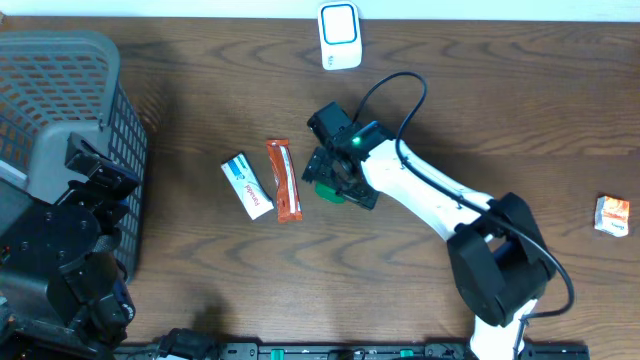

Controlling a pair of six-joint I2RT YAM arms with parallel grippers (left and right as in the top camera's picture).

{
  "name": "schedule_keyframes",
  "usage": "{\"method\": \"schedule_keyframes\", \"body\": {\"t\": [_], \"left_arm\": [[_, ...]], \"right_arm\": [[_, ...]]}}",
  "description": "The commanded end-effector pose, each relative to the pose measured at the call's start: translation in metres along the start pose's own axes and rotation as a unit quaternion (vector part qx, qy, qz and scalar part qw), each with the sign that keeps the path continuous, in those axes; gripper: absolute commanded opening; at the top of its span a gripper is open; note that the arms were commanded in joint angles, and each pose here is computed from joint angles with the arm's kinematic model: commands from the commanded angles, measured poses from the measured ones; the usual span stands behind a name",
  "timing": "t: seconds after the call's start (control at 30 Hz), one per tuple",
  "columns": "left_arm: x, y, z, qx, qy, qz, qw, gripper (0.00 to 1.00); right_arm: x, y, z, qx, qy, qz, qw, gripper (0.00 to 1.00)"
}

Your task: Scan the item barcode

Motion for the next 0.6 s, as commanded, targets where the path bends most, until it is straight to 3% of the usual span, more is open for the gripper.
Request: {"method": "schedule_keyframes", "body": {"t": [0.0, 0.07, 0.57], "left_arm": [[-0.001, 0.002, 0.0, -0.008, -0.004, -0.008, 1.0, 1.0], [-0.001, 0.002, 0.0, -0.008, -0.004, -0.008, 1.0, 1.0], [-0.001, 0.002, 0.0, -0.008, -0.004, -0.008, 1.0, 1.0]], "right_arm": [[-0.016, -0.001, 0.004, -0.004, 0.01, 0.01, 1.0, 0.99], [-0.023, 0.0, 0.003, -0.004, 0.011, 0.012, 1.0, 0.99], [-0.034, 0.0, 0.009, -0.004, 0.043, 0.008, 0.999, 0.71]]}}
Point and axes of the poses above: each gripper's point midway between its finger pads, its own x axis back along the fingers, its own y axis along the line the jaws close on, z = x × y, the point moved 7 cm from there along x, back along the fingers
